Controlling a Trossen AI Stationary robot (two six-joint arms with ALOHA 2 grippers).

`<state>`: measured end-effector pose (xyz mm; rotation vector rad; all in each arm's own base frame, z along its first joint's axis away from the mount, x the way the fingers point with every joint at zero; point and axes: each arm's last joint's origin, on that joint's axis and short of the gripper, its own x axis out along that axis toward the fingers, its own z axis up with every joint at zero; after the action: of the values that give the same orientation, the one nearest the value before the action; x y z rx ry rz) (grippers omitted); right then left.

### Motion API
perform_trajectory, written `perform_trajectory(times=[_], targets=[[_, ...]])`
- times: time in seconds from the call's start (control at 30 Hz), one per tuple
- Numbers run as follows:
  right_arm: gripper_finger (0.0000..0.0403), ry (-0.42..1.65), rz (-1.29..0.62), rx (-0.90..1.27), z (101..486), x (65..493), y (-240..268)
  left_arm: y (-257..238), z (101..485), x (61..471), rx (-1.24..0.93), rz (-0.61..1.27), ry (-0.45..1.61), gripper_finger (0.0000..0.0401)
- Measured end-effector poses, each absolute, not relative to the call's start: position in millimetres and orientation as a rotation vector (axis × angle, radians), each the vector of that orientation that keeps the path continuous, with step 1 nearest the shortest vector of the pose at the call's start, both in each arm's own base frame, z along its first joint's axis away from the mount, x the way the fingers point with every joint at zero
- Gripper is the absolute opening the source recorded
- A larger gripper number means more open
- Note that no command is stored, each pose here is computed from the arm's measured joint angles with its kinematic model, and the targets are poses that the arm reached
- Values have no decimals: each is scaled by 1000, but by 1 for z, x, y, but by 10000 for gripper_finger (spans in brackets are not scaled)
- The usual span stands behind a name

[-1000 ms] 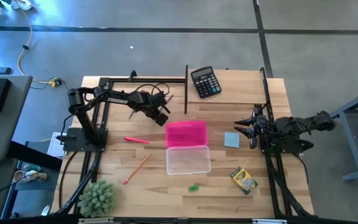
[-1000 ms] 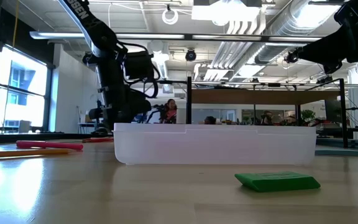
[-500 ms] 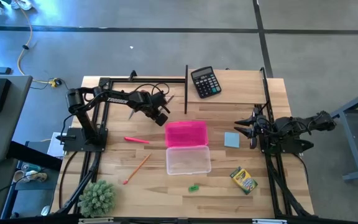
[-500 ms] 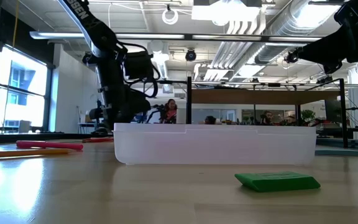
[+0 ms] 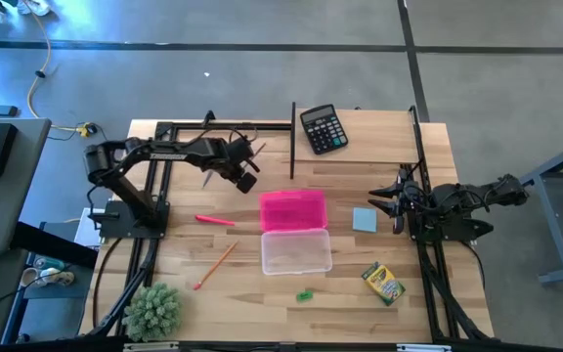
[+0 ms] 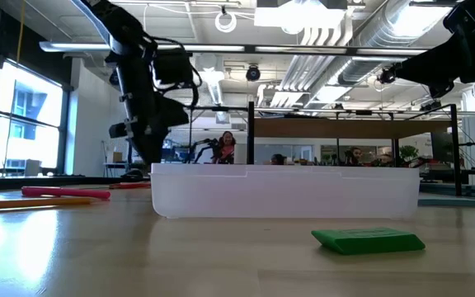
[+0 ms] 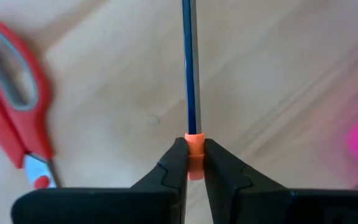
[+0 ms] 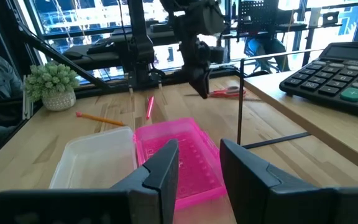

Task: Pack school essentials
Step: Put the blue pencil into the transparent box

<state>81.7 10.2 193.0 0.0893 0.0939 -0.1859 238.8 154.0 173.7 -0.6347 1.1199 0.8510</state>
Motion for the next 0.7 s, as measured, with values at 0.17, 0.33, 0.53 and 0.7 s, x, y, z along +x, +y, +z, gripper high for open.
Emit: perform_trajectory(times=[0.17,0.33,0.53,0.7], targets=[[110,94,-185,89,193,82,10,156,201,226,-605,893,1023,27],[110,94,-186,89,193,82,10,156,230,213,-558,909,892,30],[110,95,-186,89,193,82,10,149,268,203,-499,862,762,28],[110,96,-186,89,193,82,10,133,304,217,-436,731,669,30]])
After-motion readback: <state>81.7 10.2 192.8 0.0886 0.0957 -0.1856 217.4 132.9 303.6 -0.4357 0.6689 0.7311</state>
